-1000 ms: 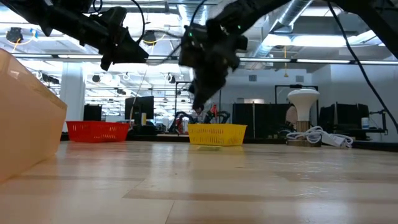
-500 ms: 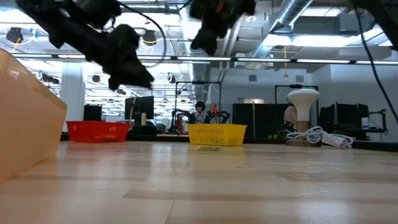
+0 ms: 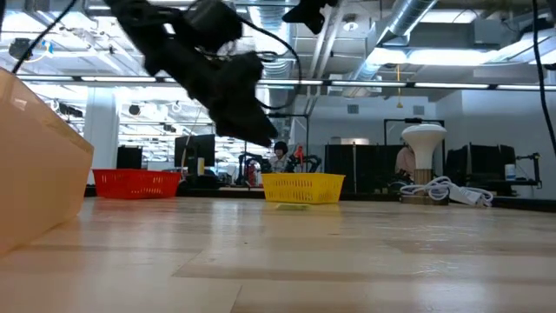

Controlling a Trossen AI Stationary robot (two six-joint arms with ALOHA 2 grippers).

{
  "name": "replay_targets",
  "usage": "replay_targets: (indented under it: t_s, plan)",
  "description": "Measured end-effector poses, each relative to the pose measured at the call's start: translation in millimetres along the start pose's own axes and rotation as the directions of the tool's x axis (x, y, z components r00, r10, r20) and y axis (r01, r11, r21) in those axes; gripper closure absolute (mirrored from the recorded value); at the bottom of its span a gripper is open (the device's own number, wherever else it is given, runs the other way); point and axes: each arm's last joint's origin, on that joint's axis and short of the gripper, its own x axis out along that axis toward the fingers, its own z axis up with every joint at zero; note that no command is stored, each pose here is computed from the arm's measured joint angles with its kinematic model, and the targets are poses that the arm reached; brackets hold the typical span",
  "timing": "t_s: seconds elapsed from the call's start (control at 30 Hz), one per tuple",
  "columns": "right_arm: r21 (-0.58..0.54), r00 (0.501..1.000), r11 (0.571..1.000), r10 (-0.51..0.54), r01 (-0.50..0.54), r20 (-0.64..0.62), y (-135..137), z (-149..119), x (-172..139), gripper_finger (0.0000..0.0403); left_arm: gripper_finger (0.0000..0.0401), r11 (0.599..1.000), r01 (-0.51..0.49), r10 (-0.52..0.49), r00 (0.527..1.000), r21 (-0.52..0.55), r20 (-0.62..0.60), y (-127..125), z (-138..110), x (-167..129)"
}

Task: Pick & Place School Supplies
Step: Put the light green eraser into the red bin

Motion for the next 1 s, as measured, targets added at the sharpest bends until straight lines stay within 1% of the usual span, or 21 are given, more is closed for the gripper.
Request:
replay_targets:
  t_s: [0.07, 0.2, 0.3, 0.37, 0.53, 0.67, 0.83, 0.9, 1.0]
  plan:
    - [-0.005, 1.0, 1.0, 0.0, 0.0, 0.001, 1, 0, -1, 0.0171, 0.0204, 1.0, -0.002, 0.003, 1.0, 0.022, -0.028, -1, 6, 13]
    - [-0.014, 1.0, 1.0, -0.005, 0.005, 0.0, 2, -1, -9, 0.0184, 0.0208, 0.998, -0.014, 0.023, 0.986, 0.057, -0.164, 0, 3, 39]
    - [-0.023, 1.0, 1.0, 0.001, -0.001, -0.002, 5, -1, -14, 0.0195, 0.021, 0.998, -0.009, 0.023, 0.975, 0.064, -0.22, 0, 3, 53]
    - [-0.033, 1.0, 0.999, 0.002, -0.001, 0.004, 6, -1, -15, 0.02, 0.021, 0.998, 0.009, 0.006, 0.966, 0.057, -0.259, 0, 1, 57]
    - [-0.045, 1.0, 0.999, 0.009, -0.009, -0.001, 6, -2, -18, 0.0206, 0.0206, 0.998, 0.017, 0.001, 0.963, 0.063, -0.269, -1, 2, 60]
    - [-0.067, 1.0, 0.998, 0.012, -0.012, 0.001, 4, -2, -19, 0.0206, 0.0206, 0.996, 0.022, 0.006, 0.947, 0.085, -0.32, 0, -3, 59]
    - [-0.08, 1.0, 0.997, 0.006, -0.005, 0.015, 2, -1, -20, 0.0207, 0.0207, 0.995, 0.026, 0.007, 0.943, 0.096, -0.332, 0, -4, 58]
    - [-0.084, 1.0, 0.996, 0.003, -0.001, 0.024, 2, -1, -20, 0.0207, 0.0207, 0.995, 0.027, 0.006, 0.941, 0.094, -0.338, 1, -7, 62]
    - [-0.088, 1.0, 0.996, 0.001, 0.002, 0.031, 1, 0, -20, 0.0206, 0.0208, 0.997, 0.036, -0.007, 0.925, 0.07, -0.38, 2, -17, 71]
